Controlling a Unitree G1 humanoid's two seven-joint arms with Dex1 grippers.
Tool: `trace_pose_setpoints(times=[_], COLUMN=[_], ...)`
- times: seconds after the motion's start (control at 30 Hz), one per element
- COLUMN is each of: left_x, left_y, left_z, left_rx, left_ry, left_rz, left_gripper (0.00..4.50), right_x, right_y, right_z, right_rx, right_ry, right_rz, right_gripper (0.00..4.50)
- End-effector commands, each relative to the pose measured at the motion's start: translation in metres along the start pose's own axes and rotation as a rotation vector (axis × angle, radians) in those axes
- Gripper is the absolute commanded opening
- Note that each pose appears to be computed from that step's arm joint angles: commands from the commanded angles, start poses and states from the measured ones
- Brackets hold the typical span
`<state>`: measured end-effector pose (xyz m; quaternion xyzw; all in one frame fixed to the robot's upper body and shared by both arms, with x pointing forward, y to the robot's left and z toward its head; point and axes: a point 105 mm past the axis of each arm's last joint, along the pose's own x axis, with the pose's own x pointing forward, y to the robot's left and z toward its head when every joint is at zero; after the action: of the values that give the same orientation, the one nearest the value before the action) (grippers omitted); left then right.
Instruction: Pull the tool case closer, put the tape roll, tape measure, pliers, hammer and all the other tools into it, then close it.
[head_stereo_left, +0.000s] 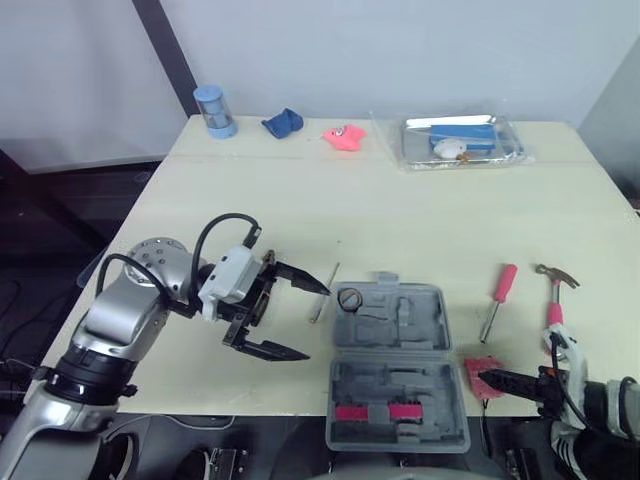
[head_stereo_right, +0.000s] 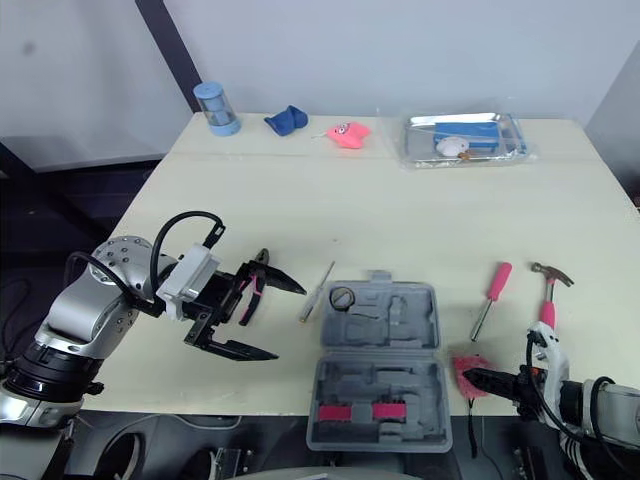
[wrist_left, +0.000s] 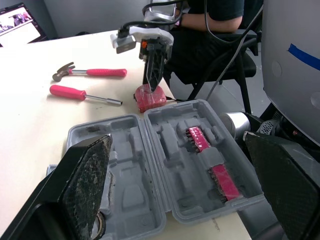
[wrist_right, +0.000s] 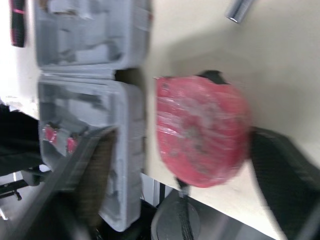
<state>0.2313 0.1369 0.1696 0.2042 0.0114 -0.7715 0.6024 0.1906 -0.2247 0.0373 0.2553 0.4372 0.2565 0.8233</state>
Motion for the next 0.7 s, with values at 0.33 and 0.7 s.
trace_pose_setpoints(times=[0.33,0.7], left_x=[0.0,0.0], left_y=[-0.006,-0.007], left_z=[0.006,0.005], left_rx=[0.042,0.026], left_ry=[-0.002,-0.042], left_rz=[-0.054,-0.006], left_gripper=[4.5,4.5], right_x=[-0.021,-0.041], right_y=[-0.001,0.025], right_z=[0.017,0.026], right_rx=[-0.178,-0.924], right_ry=[-0.045,-0.131], right_rz=[-0.078,0.151], right_gripper=[4.47,4.47])
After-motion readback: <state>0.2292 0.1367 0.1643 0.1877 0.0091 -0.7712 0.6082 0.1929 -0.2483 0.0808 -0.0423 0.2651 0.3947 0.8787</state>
